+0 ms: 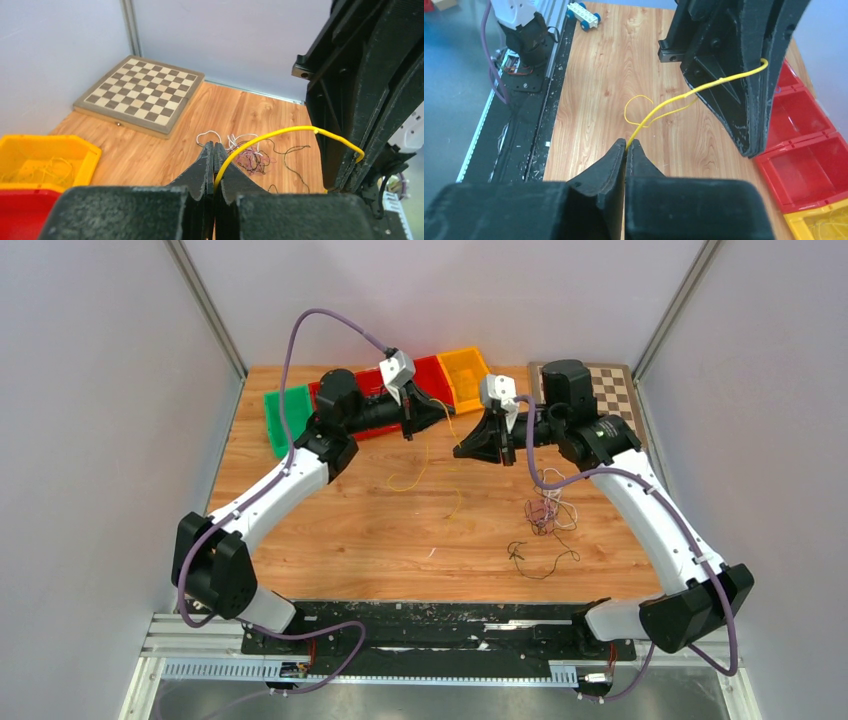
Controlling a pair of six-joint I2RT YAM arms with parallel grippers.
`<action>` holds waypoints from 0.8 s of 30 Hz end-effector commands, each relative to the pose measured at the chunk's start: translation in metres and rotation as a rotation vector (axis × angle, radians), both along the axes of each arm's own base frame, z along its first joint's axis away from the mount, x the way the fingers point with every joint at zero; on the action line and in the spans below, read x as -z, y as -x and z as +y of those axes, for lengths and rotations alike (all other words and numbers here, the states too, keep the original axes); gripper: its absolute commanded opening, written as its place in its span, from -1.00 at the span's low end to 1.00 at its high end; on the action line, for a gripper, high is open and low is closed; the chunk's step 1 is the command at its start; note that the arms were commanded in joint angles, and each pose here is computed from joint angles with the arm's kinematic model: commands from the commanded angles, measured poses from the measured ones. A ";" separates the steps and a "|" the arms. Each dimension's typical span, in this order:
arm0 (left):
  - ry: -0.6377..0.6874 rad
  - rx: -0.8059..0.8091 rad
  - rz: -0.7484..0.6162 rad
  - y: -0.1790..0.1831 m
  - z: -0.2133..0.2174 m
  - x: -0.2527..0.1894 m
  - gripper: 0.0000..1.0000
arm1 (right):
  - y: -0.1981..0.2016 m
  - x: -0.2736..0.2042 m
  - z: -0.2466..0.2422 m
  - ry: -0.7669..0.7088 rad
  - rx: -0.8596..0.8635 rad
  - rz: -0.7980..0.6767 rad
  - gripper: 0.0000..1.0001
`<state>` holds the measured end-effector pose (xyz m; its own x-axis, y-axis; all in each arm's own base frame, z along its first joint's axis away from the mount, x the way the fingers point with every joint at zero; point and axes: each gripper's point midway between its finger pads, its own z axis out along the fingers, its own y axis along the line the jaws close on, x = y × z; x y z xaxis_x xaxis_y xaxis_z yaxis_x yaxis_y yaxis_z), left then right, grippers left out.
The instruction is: Untangle the cables
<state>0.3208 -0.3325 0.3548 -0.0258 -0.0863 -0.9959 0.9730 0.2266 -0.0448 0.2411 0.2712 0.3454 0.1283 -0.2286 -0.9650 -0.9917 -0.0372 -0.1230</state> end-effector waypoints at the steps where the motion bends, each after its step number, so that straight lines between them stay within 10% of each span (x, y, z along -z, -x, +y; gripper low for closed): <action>1: 0.052 -0.094 0.094 -0.023 0.015 -0.014 -1.00 | -0.019 -0.017 -0.002 -0.042 0.107 -0.012 -1.00; 19: -0.106 0.139 -0.043 0.012 -0.046 0.042 -0.96 | -0.095 -0.141 0.005 -0.487 0.362 0.047 -1.00; 24: -0.074 0.067 0.025 -0.002 -0.026 0.029 0.14 | -0.113 -0.140 -0.013 -0.489 0.436 0.017 -1.00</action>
<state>0.3154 -0.3723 0.2908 -0.0738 0.0543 -0.9958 0.9899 0.1248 -0.0666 0.3472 0.2765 0.4393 -0.0035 0.1325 -0.9912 -0.9315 0.3600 0.0514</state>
